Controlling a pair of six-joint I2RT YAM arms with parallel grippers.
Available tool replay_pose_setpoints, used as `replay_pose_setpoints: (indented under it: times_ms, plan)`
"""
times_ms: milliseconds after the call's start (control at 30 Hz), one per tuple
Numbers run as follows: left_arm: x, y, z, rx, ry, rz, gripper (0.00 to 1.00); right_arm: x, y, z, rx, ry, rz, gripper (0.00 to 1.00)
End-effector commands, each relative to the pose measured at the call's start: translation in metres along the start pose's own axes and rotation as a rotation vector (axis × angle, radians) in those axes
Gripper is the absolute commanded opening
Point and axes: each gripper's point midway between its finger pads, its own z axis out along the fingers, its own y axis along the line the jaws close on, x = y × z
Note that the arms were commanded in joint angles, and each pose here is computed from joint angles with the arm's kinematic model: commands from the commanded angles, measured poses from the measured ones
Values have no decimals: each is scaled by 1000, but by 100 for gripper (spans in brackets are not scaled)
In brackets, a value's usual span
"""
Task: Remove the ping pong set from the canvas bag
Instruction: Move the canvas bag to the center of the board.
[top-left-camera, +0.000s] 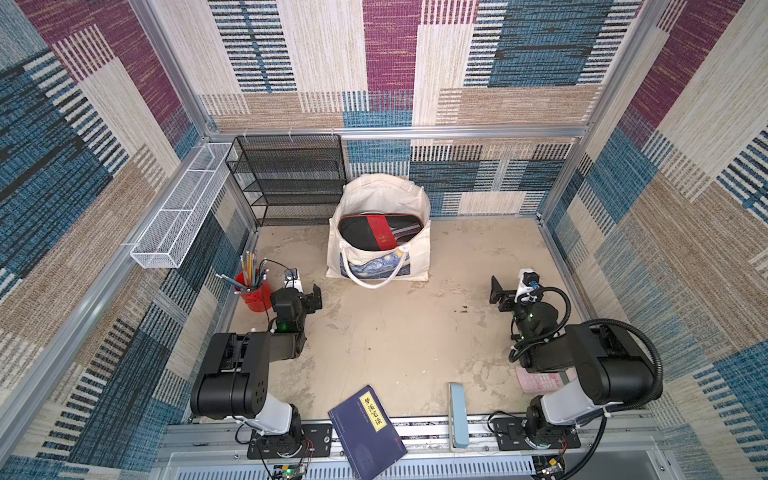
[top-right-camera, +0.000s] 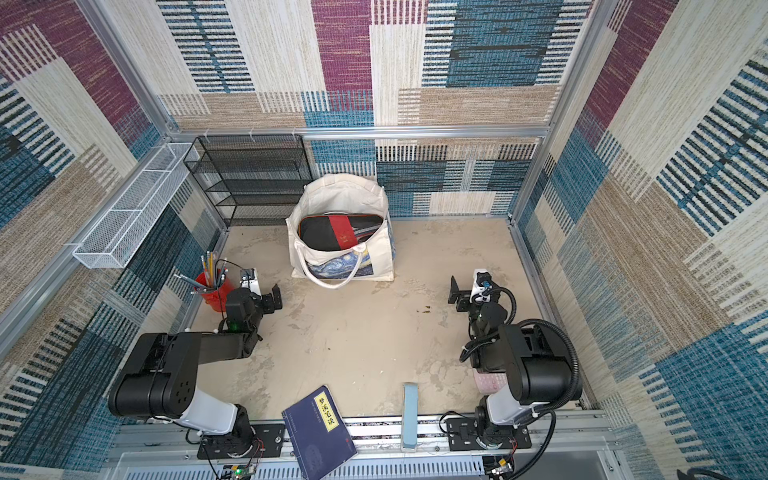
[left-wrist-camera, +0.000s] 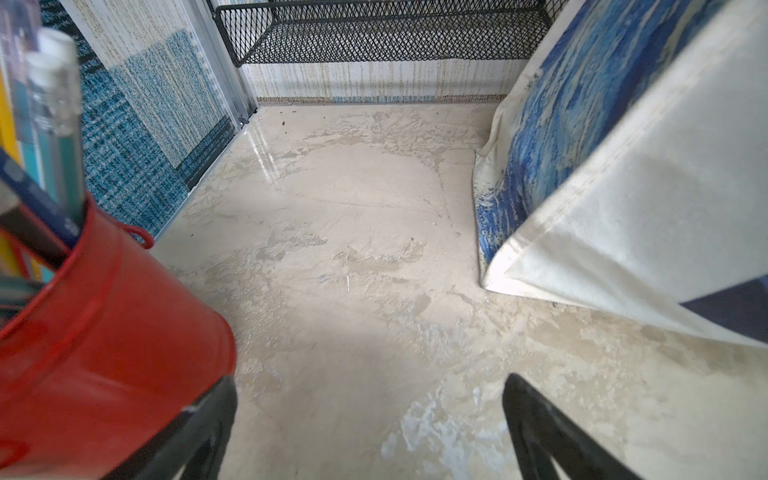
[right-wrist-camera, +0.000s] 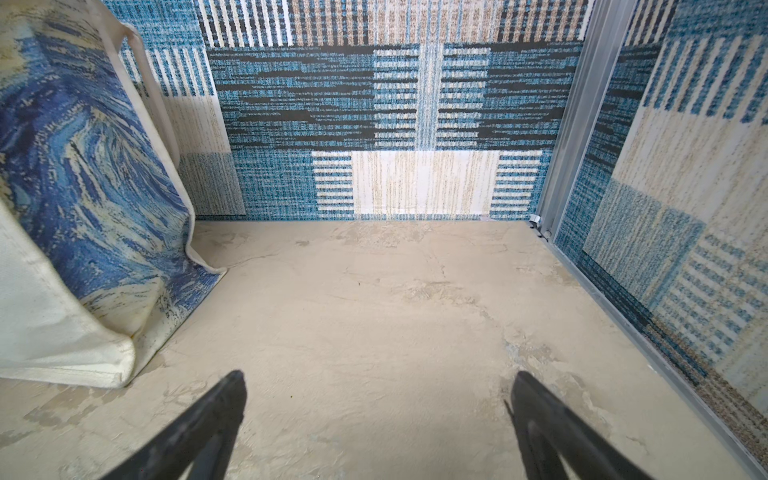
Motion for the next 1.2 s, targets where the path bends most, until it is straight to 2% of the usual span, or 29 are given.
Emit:
replay_pose_setpoints:
  times_ms: [0,67,167,233,400,567,667,833,1000,1167]
  plan:
    - [-27,-10,-6,6,26,54,100,-20,6,6,-12,-8,-20,99]
    - [-49,-14,-15,8,36,71,99,-36,5,11,-2,4,-20,99]
    - [-81,-18,-35,35,31,15,98,-86,8,11,-14,-70,95,99]
    - [-101,-23,-52,48,36,3,95,-115,14,22,-41,-24,148,99]
    - [-164,-39,-102,95,6,33,94,-183,53,39,-202,64,131,99]
    - [-222,-73,-122,256,59,70,95,-222,98,51,-355,151,178,99]
    - [-236,-97,-114,327,123,113,96,-232,134,62,-425,201,189,99]
    - [-231,-129,-77,380,244,152,96,-235,189,87,-474,264,190,99]
    - [-217,-142,-38,358,341,194,95,-208,229,125,-479,362,183,100]
    - [-210,-146,-9,322,370,216,88,-164,250,166,-432,476,168,88]
